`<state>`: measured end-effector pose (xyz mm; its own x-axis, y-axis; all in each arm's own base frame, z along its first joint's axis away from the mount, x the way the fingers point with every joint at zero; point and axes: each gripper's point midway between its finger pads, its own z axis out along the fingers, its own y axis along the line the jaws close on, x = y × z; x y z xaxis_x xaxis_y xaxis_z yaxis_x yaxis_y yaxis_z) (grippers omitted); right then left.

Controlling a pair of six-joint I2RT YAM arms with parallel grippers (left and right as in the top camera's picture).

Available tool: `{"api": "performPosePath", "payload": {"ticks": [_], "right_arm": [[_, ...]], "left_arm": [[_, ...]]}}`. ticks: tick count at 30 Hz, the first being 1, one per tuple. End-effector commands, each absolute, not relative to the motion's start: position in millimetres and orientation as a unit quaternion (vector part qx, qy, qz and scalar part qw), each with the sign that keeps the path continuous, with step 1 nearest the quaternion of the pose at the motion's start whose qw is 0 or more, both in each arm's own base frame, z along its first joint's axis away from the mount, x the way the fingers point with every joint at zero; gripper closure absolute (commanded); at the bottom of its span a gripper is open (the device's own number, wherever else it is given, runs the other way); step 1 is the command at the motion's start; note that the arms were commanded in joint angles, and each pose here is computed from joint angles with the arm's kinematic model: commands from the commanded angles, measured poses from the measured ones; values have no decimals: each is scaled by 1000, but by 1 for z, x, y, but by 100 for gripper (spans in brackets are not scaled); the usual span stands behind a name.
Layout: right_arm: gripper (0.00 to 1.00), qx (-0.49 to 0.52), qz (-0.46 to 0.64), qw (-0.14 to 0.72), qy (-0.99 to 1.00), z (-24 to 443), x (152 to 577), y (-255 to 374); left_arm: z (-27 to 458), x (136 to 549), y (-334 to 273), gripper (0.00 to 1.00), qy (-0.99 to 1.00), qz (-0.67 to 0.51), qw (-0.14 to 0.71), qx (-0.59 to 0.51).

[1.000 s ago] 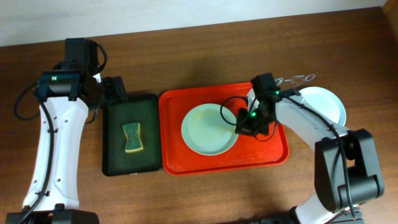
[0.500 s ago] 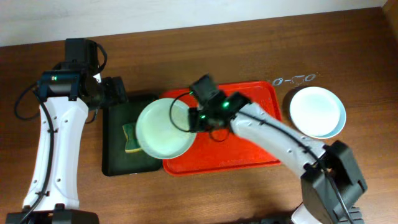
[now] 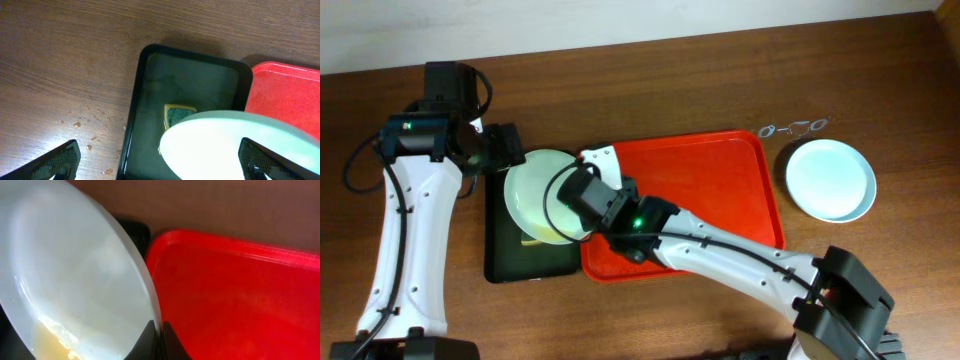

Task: Clean dirty plates on tray and stack at the side
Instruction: 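Lift the pale blue plate off the red tray with right gripper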

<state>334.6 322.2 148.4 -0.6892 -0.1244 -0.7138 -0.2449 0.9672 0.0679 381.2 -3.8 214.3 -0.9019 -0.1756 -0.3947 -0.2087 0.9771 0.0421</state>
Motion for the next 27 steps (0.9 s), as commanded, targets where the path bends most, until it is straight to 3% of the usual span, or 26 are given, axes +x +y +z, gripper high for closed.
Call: {"api": "performPosePath", "payload": {"ticks": [1,7,12,27], "right_arm": [[96,-155,18,468,870,188,343,327],[96,-265,-44,520,811,214,347,344],[96,-391,-90,562,724,241,321,384],[96,-426,-161,583,673,261,316,388]], "left_arm": [[214,382,-2,1,974,44,199,-98],[214,382,-2,1,974,45,199,-98],[214,382,-2,1,974,44,199,-98],[214,382,-2,1,974,45,199,-98]]}}
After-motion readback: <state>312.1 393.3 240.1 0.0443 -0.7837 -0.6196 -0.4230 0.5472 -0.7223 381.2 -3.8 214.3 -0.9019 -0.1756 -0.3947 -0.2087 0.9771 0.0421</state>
